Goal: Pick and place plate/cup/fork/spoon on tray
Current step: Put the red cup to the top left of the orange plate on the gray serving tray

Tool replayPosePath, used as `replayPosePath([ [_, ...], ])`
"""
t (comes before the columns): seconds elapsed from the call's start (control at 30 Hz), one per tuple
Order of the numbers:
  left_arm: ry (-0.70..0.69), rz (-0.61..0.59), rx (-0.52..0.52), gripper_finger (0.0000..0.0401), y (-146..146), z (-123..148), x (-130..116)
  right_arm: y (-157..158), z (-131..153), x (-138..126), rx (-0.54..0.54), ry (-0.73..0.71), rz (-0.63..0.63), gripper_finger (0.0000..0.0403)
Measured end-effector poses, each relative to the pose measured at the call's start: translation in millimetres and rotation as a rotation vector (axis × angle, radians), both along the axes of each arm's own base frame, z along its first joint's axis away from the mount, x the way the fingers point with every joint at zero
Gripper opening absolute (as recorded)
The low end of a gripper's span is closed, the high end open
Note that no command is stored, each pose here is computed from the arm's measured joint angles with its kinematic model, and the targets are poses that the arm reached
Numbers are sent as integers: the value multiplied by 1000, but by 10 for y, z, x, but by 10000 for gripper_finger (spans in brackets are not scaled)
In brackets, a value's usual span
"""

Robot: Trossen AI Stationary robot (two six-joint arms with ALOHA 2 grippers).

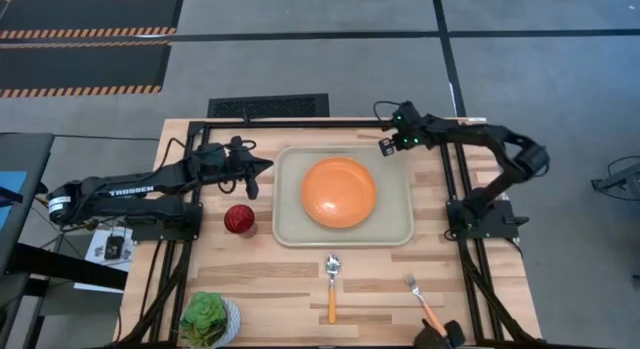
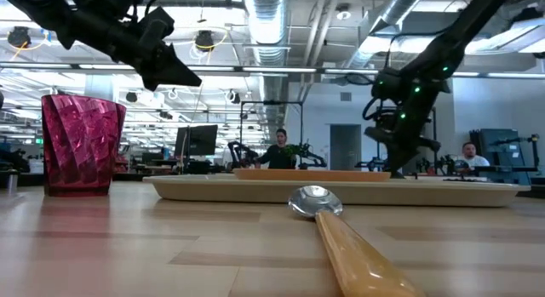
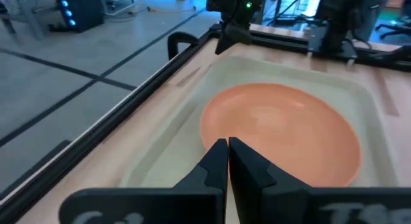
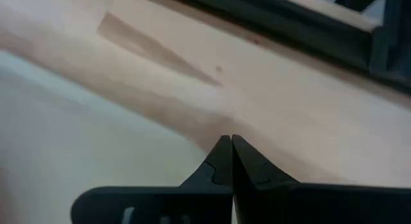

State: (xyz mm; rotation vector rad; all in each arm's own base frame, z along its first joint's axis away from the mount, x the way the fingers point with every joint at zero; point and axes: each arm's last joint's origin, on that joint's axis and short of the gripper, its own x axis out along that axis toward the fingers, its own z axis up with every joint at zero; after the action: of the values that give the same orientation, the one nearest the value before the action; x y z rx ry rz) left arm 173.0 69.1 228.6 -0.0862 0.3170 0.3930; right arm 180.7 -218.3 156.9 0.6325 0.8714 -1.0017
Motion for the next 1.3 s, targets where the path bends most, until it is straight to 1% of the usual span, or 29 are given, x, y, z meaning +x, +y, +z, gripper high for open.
replayPosePath([
  [0.27,23,13,-3,0,1,-23,-8,-216,2,238,-31,-10,47,8],
  [0.43,25,27,0,0,4,-24,-10,-251,7,572,-4,-46,129,8],
  [0.6,28,56,0,0,12,-26,-14,-294,48,926,31,-62,141,8],
  [0.67,29,61,0,0,14,-27,-16,-299,52,1041,54,-44,151,8],
  [0.73,31,62,-2,0,13,-30,-16,-297,40,1115,79,9,150,8],
  [0.8,38,62,-4,0,13,-36,-18,-297,18,1173,85,61,144,8],
  [0.87,42,62,-5,0,12,-40,-19,-291,5,1217,92,78,144,8],
  [1.07,54,63,-10,0,11,-52,-24,-264,-3,1263,126,56,168,8],
  [1.3,58,63,-15,0,9,-56,-25,-209,85,1261,152,28,203,8],
])
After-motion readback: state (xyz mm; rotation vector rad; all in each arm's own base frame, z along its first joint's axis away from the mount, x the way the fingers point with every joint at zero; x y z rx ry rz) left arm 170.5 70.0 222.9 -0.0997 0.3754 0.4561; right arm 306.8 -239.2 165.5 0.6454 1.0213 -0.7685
